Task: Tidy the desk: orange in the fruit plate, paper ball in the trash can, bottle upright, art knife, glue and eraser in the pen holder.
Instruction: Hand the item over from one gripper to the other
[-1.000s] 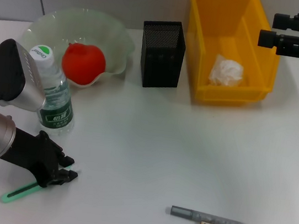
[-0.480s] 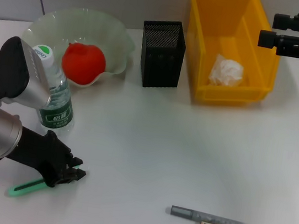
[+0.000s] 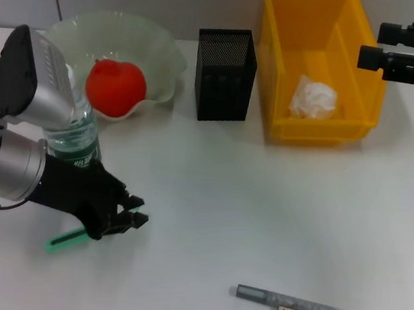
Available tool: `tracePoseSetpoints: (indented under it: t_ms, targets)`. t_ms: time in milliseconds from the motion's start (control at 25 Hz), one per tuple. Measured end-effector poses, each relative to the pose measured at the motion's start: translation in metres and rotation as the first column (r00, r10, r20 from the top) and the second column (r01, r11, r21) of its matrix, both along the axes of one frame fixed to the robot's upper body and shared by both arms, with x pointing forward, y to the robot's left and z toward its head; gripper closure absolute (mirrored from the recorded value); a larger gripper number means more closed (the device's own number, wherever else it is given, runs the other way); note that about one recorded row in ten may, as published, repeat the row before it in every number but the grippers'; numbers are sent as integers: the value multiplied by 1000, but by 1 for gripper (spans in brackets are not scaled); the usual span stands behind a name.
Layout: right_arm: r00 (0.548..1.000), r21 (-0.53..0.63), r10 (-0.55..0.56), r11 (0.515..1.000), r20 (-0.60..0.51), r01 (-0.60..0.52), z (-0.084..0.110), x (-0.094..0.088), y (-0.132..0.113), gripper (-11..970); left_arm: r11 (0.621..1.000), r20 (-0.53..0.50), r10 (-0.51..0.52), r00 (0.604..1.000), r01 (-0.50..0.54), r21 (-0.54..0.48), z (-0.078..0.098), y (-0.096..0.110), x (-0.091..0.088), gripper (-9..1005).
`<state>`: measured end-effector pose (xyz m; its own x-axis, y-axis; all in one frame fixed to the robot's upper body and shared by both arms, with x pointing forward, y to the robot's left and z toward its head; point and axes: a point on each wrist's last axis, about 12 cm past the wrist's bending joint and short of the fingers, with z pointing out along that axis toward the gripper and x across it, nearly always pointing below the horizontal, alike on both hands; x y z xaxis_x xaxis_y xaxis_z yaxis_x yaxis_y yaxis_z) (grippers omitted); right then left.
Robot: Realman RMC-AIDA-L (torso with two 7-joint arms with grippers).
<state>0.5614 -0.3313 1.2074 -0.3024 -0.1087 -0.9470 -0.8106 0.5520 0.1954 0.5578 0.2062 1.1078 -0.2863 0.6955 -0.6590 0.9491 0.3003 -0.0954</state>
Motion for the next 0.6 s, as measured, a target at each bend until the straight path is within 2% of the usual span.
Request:
tracePoseSetpoints:
  t_ms: [280,320,600]
  targets:
    - [1000,-22,5,1000,-3,-5,-5,-4,2,204,994,43,16,999,-12,-112,16,-6,6,795]
    - [1000,-31,-12,999,3,12,-7,-6,0,204,989,55,20,998,-11,-150,21,-8,8,795]
    - [995,-50,-101,994,26,102,-18,-11,-11,203,969,91,24,996,0,-245,38,-15,12,794]
